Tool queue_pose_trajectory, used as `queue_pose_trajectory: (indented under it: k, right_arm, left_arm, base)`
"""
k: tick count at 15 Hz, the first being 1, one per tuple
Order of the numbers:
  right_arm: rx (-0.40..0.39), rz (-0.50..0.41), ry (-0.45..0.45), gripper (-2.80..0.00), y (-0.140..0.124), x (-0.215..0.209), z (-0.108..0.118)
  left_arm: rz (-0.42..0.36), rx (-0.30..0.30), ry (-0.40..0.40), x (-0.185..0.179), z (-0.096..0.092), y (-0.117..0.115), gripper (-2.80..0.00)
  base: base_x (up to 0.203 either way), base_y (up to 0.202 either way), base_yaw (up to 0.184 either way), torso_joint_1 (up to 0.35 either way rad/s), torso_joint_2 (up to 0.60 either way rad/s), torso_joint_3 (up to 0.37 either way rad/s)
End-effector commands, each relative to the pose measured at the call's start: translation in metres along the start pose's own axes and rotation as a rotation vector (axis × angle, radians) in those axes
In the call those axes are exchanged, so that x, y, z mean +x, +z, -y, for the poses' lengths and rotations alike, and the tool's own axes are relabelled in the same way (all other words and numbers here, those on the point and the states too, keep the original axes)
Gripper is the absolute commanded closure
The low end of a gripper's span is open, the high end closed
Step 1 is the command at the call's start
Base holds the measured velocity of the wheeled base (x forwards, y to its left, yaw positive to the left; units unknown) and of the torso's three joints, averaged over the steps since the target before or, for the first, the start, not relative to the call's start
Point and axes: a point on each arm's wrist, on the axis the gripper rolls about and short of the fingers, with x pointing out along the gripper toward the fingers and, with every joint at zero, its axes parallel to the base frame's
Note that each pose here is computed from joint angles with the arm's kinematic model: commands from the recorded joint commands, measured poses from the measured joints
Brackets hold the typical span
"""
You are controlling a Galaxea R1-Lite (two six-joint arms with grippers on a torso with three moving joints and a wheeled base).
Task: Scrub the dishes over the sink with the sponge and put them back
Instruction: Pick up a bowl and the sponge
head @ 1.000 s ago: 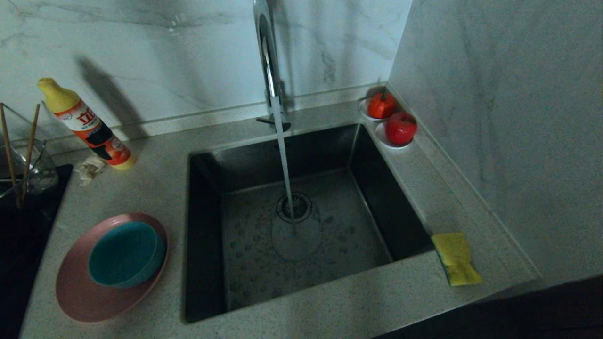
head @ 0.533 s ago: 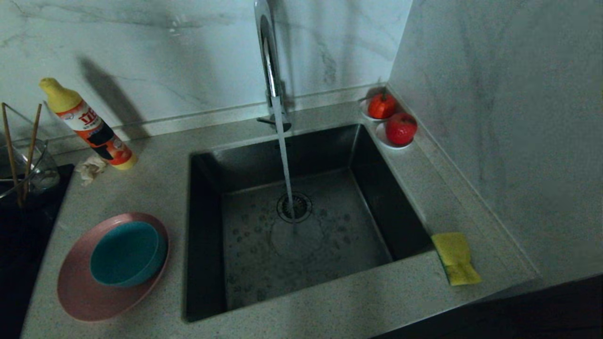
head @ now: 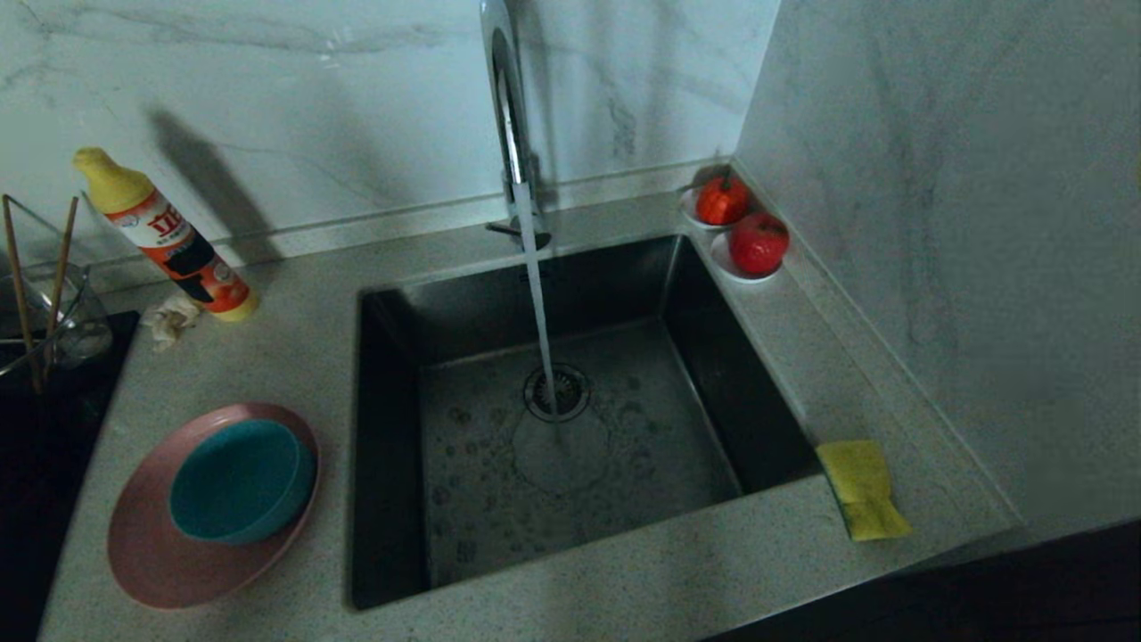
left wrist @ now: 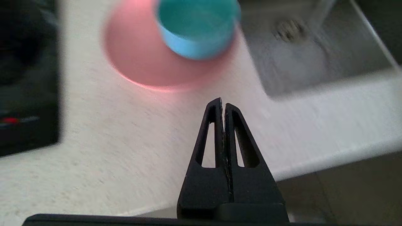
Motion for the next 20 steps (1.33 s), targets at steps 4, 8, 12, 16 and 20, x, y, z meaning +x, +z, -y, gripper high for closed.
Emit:
queue_pose_trajectory:
  k: [4, 8, 12, 16, 20]
  right_arm:
    - [0.000, 0.001, 0.000, 0.00, 0.0001, -0.0001, 0.0000]
    - [0.000, 0.001, 0.000, 0.00, 0.0001, -0.0001, 0.0000]
    - [0.000, 0.001, 0.000, 0.00, 0.0001, -0.0001, 0.0000]
    - [-0.008, 0.004, 0.000, 0.00, 0.0001, 0.0001, 0.0000]
    - [-0.020, 0.007, 0.000, 0.00, 0.0021, -0.0011, 0.0000]
  left_arm:
    - [-0.019, -0.002, 0.027, 0.0040, -0.0007, -0.0109, 0.00]
    - [-0.016, -0.006, 0.027, 0.0042, -0.0007, -0.0109, 0.00]
    - [-0.016, -0.006, 0.027, 0.0042, -0.0007, -0.0109, 0.00]
    - [-0.016, -0.006, 0.027, 0.0042, -0.0007, -0.0109, 0.00]
    - [-0.016, -0.006, 0.027, 0.0042, -0.0007, -0.0109, 0.00]
  base:
    - [0.000, 0.000, 0.000, 0.000, 0.00, 0.000]
    - [0.000, 0.000, 0.000, 0.000, 0.00, 0.000]
    - [0.000, 0.000, 0.000, 0.000, 0.00, 0.000]
    - [0.000, 0.000, 0.000, 0.000, 0.00, 0.000]
    - [0.000, 0.000, 0.000, 0.000, 0.00, 0.000]
